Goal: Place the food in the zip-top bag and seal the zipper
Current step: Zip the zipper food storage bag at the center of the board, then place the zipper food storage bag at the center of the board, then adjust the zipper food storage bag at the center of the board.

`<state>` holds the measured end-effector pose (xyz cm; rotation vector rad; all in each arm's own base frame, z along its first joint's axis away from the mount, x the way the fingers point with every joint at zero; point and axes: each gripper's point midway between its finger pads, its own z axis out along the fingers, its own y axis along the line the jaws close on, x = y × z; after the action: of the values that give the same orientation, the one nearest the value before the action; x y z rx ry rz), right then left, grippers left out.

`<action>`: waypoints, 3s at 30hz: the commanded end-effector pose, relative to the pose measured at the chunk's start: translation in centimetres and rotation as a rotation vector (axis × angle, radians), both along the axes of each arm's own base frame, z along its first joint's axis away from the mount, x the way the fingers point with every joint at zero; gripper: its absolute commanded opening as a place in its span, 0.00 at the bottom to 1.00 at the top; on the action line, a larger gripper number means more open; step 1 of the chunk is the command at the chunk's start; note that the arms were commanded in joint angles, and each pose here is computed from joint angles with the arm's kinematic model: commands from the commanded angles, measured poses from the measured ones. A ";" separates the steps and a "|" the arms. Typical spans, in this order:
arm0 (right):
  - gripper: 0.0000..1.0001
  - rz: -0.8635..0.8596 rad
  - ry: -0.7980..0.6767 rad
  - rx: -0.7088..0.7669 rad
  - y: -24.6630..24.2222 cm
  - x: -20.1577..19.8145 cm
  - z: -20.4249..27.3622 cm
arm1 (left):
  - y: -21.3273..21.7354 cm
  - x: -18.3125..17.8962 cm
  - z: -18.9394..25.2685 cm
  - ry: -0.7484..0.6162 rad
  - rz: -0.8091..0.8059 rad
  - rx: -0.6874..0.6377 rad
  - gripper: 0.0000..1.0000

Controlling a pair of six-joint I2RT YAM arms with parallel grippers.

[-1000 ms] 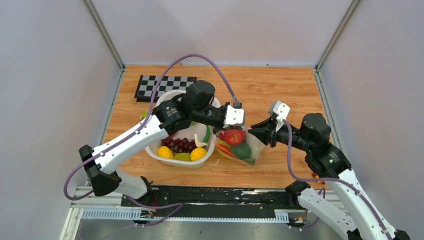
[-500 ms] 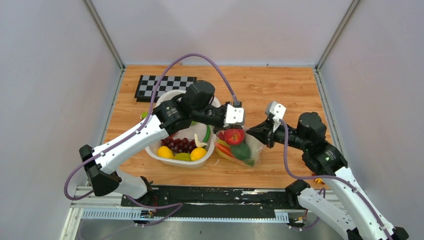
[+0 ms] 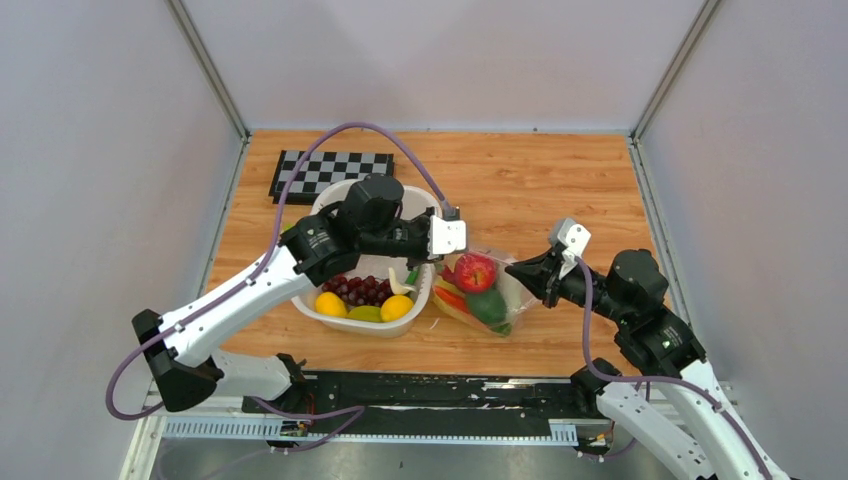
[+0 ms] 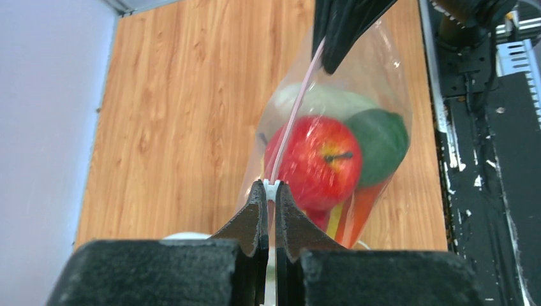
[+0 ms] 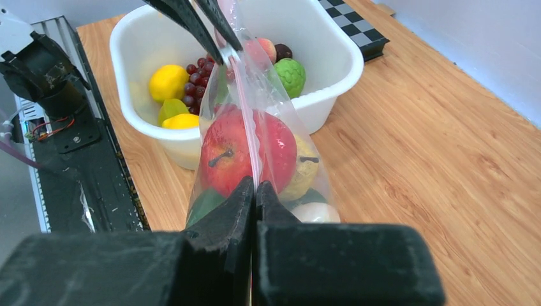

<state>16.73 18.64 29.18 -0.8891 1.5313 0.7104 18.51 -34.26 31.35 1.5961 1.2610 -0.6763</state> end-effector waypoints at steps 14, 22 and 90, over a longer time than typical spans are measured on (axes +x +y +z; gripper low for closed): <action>0.00 -0.076 -0.025 0.090 -0.8 0.2 1.4 | 6.9 4.4 -0.9 -0.052 0.313 0.049 0.04; 0.00 -0.069 -0.020 0.094 -0.6 0.2 1.5 | 7.2 4.7 -0.2 -0.061 0.347 -0.006 0.25; 0.53 -0.170 0.603 -0.066 7.0 7.6 -8.1 | 11.2 6.9 4.6 0.145 0.777 -0.517 1.00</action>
<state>21.20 23.64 18.66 -0.6497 2.2312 0.9359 25.16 -23.73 35.01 0.6306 1.5242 -0.5484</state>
